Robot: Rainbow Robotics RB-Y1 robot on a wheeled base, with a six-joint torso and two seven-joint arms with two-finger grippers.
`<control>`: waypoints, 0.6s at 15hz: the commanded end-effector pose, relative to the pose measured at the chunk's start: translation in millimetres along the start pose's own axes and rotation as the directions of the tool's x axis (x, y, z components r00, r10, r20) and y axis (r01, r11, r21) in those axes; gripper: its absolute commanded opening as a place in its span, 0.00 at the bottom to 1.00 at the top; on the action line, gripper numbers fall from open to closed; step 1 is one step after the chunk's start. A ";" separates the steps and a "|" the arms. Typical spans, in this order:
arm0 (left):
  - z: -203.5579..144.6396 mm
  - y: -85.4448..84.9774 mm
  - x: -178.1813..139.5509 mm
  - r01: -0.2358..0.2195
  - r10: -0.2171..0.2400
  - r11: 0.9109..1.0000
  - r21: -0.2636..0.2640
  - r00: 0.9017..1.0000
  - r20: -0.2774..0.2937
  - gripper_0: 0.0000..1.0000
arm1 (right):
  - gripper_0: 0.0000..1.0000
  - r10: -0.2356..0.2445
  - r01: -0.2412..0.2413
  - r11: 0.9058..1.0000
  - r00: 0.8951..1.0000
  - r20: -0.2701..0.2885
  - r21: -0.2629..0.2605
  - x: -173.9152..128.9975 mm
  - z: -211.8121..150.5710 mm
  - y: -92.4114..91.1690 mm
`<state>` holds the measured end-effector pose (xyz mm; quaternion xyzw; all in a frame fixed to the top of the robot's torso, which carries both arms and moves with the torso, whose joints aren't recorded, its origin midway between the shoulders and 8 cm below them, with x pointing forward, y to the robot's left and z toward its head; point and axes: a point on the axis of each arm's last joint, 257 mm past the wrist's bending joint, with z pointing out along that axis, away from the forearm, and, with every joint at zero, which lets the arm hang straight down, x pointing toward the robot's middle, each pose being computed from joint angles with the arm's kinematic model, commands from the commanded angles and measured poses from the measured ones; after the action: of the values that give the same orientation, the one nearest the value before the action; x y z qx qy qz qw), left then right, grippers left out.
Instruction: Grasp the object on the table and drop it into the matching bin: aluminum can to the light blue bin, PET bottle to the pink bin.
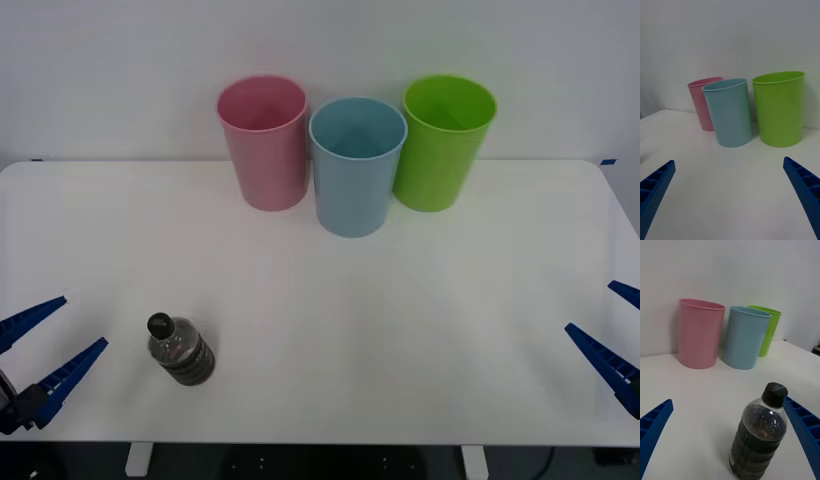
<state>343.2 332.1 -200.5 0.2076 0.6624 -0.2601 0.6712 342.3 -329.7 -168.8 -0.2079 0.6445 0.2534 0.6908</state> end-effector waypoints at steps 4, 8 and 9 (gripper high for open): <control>-14.8 12.1 33.7 -0.115 0.116 0.993 0.021 0.989 -0.091 1.00 | 1.00 0.000 0.000 1.000 1.000 0.000 0.000 0.1 0.0 0.0; -22.0 5.1 49.3 -0.117 0.122 0.992 0.052 0.986 -0.111 1.00 | 1.00 0.000 0.000 1.000 1.000 0.000 0.000 0.1 0.0 0.0; -22.7 1.5 53.3 -0.115 0.121 0.992 0.058 0.986 -0.116 1.00 | 1.00 0.000 0.000 1.000 1.000 0.000 0.000 0.1 0.0 0.0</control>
<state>327.8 345.2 -251.7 0.2772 0.6801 -0.2228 0.6411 342.3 -329.7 -168.9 -0.2079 0.6445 0.2535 0.6908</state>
